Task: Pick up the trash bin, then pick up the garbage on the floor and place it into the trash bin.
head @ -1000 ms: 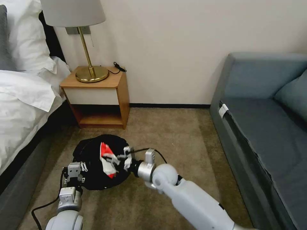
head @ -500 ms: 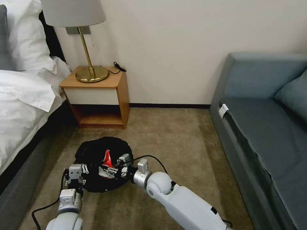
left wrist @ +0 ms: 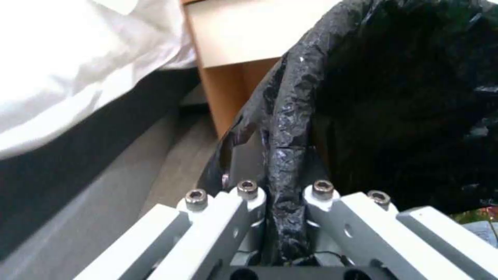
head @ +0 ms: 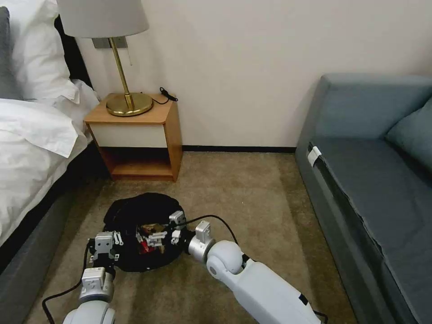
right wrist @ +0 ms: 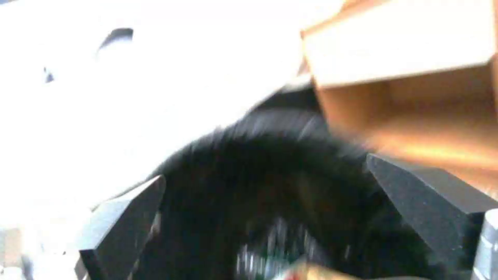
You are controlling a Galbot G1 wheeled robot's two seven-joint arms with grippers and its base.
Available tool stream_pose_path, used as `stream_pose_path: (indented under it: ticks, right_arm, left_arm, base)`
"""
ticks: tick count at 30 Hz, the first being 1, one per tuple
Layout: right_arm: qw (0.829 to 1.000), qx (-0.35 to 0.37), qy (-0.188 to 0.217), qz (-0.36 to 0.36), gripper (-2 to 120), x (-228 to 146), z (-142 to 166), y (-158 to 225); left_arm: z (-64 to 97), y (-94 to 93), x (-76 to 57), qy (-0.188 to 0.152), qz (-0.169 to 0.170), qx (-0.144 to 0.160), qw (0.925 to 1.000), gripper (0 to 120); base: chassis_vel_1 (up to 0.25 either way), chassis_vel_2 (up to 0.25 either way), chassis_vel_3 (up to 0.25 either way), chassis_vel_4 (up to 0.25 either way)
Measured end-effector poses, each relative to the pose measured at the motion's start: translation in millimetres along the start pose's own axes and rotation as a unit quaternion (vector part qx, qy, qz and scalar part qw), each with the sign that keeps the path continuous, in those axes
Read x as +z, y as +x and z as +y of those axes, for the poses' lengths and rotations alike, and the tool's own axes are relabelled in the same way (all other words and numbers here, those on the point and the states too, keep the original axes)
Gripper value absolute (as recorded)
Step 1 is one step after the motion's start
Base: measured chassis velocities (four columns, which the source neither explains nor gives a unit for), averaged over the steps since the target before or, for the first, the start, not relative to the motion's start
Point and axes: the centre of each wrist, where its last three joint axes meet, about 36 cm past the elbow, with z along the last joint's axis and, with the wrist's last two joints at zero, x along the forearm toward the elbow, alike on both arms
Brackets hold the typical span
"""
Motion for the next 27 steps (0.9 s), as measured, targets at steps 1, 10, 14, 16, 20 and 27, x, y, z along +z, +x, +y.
stream_pose_path:
  ticks: [1, 10, 14, 16, 20, 27]
  right_arm:
    - [1.0, 0.007, -0.01, -0.016, 100, -10.2, -2.7, 4.2]
    - [0.987, 0.049, -0.027, -0.153, 100, -93.0, -29.3, 47.2]
    - [0.979, 0.068, -0.033, -0.19, 100, -117.9, -42.1, 69.2]
    - [0.973, 0.096, -0.041, -0.204, 100, -122.5, -55.7, 85.1]
    - [0.969, 0.119, -0.05, -0.209, 100, -117.8, -63.4, 97.4]
    - [0.968, 0.149, -0.046, -0.196, 100, -102.9, -65.4, 116.7]
  left_arm:
    - [-1.6, -0.6, -5.9, 0.025, 0.011, -0.012, 0.9996, 2]
    - [-6.9, -12.4, -39.3, 0.194, 0.09, -0.074, 0.974, 2]
    - [-6.7, -14.4, -47.6, 0.285, 0.11, -0.063, 0.9501, 2]
    - [-7.5, -17.4, -44.0, 0.359, 0.125, -0.056, 0.9232, 2]
    - [-10.8, -20.9, -33.6, 0.378, 0.139, -0.062, 0.9133, 2]
    - [-13.1, -36.9, -9.6, 0.381, 0.17, -0.074, 0.9057, 2]
  base:
    - [0.0, 0.0, 0.0, 0.0]
    - [0.0, 0.0, 0.0, 0.0]
    - [0.0, 0.0, 0.0, 0.0]
    - [0.0, 0.0, 0.0, 0.0]
    - [0.0, 0.0, 0.0, 0.0]
    - [0.0, 0.0, 0.0, 0.0]
